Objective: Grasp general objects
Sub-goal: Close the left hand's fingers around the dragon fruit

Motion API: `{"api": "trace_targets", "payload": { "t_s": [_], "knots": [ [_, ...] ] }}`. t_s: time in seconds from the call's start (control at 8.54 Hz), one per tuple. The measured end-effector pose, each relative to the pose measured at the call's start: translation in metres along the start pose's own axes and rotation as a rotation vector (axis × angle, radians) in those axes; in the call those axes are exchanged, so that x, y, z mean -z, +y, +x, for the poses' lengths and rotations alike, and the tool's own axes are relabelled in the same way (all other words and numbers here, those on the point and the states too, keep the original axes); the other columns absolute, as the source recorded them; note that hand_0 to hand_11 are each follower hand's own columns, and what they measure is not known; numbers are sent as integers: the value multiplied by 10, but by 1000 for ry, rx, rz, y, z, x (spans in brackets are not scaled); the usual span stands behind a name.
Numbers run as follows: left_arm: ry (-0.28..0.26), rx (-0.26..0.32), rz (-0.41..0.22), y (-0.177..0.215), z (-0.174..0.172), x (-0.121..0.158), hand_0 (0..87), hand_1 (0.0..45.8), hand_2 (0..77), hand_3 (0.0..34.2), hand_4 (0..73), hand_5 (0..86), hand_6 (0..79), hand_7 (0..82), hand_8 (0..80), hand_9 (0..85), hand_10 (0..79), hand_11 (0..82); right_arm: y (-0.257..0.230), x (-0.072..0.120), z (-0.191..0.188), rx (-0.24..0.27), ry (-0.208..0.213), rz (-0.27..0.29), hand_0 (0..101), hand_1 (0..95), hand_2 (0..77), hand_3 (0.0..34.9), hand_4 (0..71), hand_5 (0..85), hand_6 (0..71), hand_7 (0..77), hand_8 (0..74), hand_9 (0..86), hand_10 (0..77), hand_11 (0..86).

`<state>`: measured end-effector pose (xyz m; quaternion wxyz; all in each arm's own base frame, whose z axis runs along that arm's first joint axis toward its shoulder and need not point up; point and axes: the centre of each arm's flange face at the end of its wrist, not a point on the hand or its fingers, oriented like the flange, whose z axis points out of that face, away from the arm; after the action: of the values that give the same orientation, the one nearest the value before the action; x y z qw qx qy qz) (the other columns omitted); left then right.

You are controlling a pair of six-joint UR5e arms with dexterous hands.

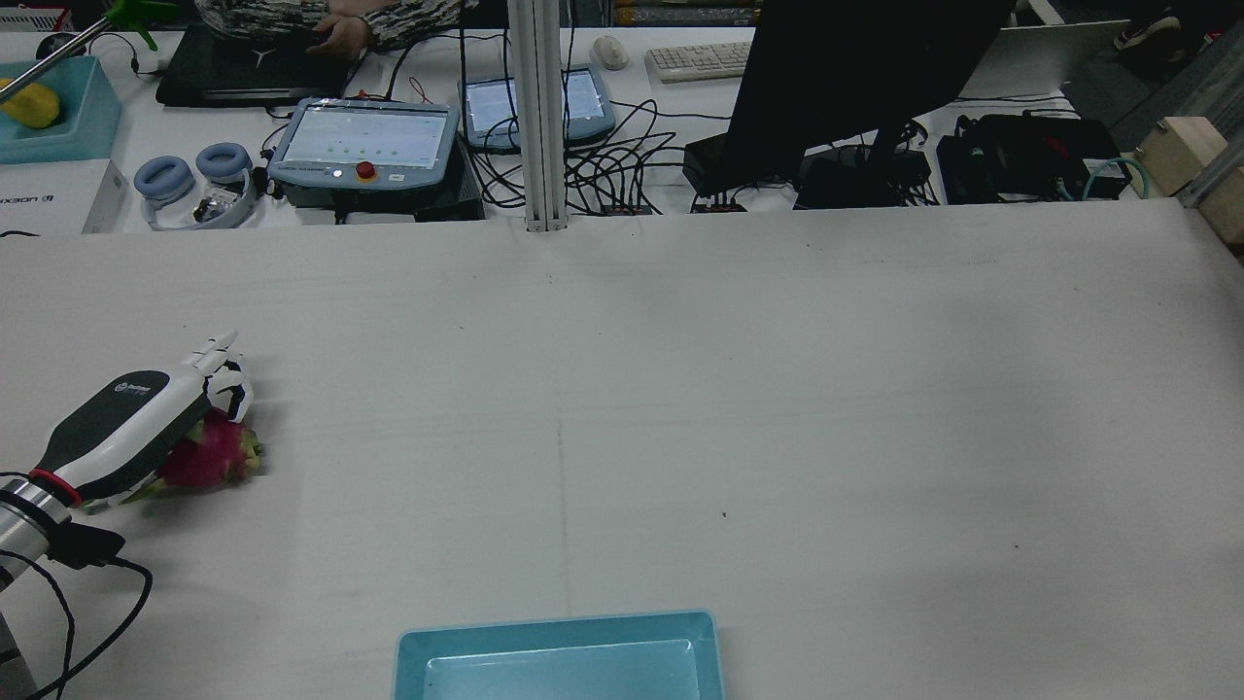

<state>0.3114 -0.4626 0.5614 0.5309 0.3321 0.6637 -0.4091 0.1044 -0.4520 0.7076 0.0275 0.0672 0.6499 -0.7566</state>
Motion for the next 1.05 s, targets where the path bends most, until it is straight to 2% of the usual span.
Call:
{"api": "trace_targets", "payload": {
  "t_s": [0.23,0.35,0.47,0.59,0.7,0.82,0.94,1.05],
  "knots": [
    [-4,-2,-2,2,-1,-2,798,0,5,3,142,709,5,551,16,93,256,11,0,0,0,0,-1,1,0,949,774,0,0,0,0,0,0,5,0,5],
    [-7,-4,-2,4,-1,-4,801,0,5,4,142,720,5,665,16,120,256,11,-1,0,0,0,0,1,0,949,774,0,0,0,0,0,0,5,0,5],
    [-12,-7,-1,6,0,-8,801,0,5,4,295,709,245,687,16,180,256,11,-1,0,0,0,0,1,0,949,774,0,0,0,0,0,0,5,0,0],
    [-16,-9,0,7,1,-11,801,0,5,5,404,698,322,682,104,180,256,93,-1,0,0,0,-1,1,0,949,774,0,0,0,0,0,0,5,0,5],
    [-18,-11,1,8,1,-12,800,0,11,4,507,693,371,671,136,175,256,229,-1,0,0,0,-1,1,0,949,774,0,0,0,0,0,0,5,0,5],
    [-19,-12,7,7,1,-12,801,0,11,0,638,731,393,665,185,202,256,333,-1,0,0,0,0,1,0,949,774,0,0,0,0,0,0,5,0,5],
    [-19,-13,15,7,2,-12,801,0,11,0,654,731,404,665,295,311,256,475,-1,0,0,0,0,2,0,949,774,0,0,0,0,0,0,5,0,5],
    [-19,-14,22,6,2,-12,801,0,11,0,660,731,404,665,295,311,256,475,-1,0,0,0,-1,1,0,949,774,0,0,0,0,0,0,5,0,5]
  ]
}}
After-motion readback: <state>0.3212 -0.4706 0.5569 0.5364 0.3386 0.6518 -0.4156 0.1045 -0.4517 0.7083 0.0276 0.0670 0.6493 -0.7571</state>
